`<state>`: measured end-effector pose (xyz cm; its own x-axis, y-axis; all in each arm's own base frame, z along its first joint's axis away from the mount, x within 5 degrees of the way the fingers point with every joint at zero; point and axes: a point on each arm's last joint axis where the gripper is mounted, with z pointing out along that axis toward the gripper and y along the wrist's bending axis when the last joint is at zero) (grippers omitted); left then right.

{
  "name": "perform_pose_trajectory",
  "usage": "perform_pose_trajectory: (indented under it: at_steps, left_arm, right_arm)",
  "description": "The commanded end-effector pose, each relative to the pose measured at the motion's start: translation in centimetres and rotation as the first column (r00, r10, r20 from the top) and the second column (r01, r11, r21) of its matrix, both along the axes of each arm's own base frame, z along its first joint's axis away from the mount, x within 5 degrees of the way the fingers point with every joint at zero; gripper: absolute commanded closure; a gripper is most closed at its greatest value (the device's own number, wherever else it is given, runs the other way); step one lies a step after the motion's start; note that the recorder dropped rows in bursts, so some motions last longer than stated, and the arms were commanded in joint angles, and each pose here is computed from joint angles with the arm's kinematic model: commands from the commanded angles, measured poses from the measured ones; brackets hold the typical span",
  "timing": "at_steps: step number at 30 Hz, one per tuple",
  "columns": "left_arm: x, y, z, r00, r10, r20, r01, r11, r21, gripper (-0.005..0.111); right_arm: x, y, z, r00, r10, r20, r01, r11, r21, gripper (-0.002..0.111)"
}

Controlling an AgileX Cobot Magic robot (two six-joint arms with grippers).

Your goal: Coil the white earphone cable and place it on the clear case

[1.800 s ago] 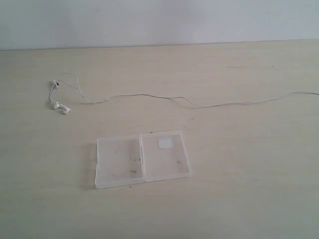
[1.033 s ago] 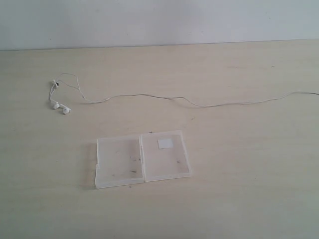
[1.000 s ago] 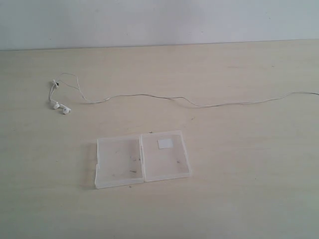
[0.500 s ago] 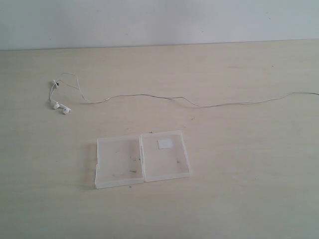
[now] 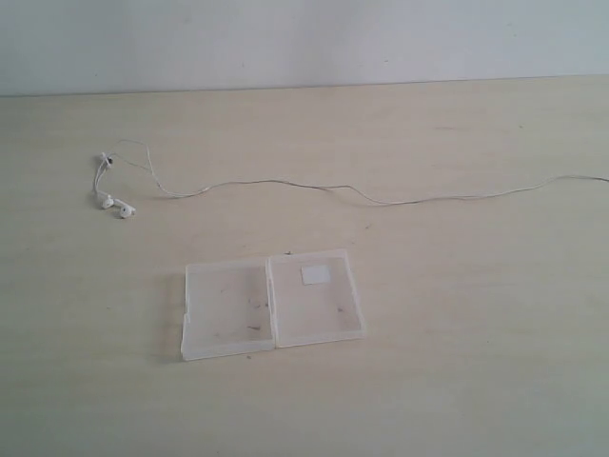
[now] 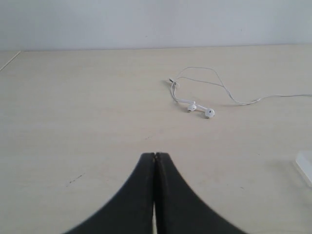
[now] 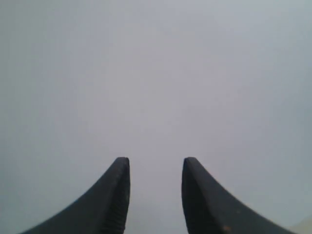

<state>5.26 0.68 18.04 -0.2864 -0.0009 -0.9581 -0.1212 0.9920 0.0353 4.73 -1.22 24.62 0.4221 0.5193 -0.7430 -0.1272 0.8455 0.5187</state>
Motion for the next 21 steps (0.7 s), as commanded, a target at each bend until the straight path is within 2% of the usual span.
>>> perform_pose_trajectory:
  at_steps: [1,4,5,6,8,9,14,18,21]
  left_arm:
    - [0.0,0.0,0.0,1.0,0.003,0.007,-0.003,1.0,-0.006,0.107]
    - [0.0,0.0,0.0,1.0,0.003,0.007,-0.003,1.0,-0.006,0.107]
    - [0.0,0.0,0.0,1.0,0.003,0.007,-0.003,1.0,-0.006,0.107]
    - [0.0,0.0,0.0,1.0,0.003,0.007,-0.003,1.0,-0.006,0.107]
    - [0.0,0.0,0.0,1.0,0.003,0.007,-0.003,1.0,-0.006,0.107]
    - [0.0,0.0,0.0,1.0,0.003,0.007,-0.003,1.0,-0.006,0.107]
    - [0.0,0.0,0.0,1.0,0.003,0.007,-0.003,1.0,-0.006,0.107]
    - [0.0,0.0,0.0,1.0,0.003,0.007,-0.003,1.0,-0.006,0.107]
    - [0.0,0.0,0.0,1.0,0.003,0.007,-0.003,1.0,-0.006,0.107]
  right_arm:
    - [-0.3,-0.3,0.4,0.998,-0.02,0.06,0.017,0.999,0.051,0.073]
    - [-0.3,-0.3,0.4,0.998,-0.012,0.064,0.008,0.998,0.064,0.074]
    - [-0.4,-0.4,0.6,0.996,-0.013,0.093,0.004,0.996,0.092,0.078]
    - [-0.6,-0.5,0.7,0.993,-0.013,0.121,-0.001,0.993,0.114,0.083]
    - [-0.9,-0.7,1.3,0.983,-0.013,0.183,-0.016,0.988,0.154,0.103]
    - [-1.0,-0.7,1.6,0.981,-0.012,0.194,-0.021,0.986,0.165,0.108]
    - [0.2,-0.6,5.1,0.986,-0.011,0.168,-0.015,0.988,0.151,0.108]
    - [3.9,0.1,8.9,0.999,0.011,0.048,-0.012,1.0,0.016,0.108]
    - [8.5,1.4,11.8,0.988,0.029,-0.152,-0.063,0.972,-0.225,0.108]
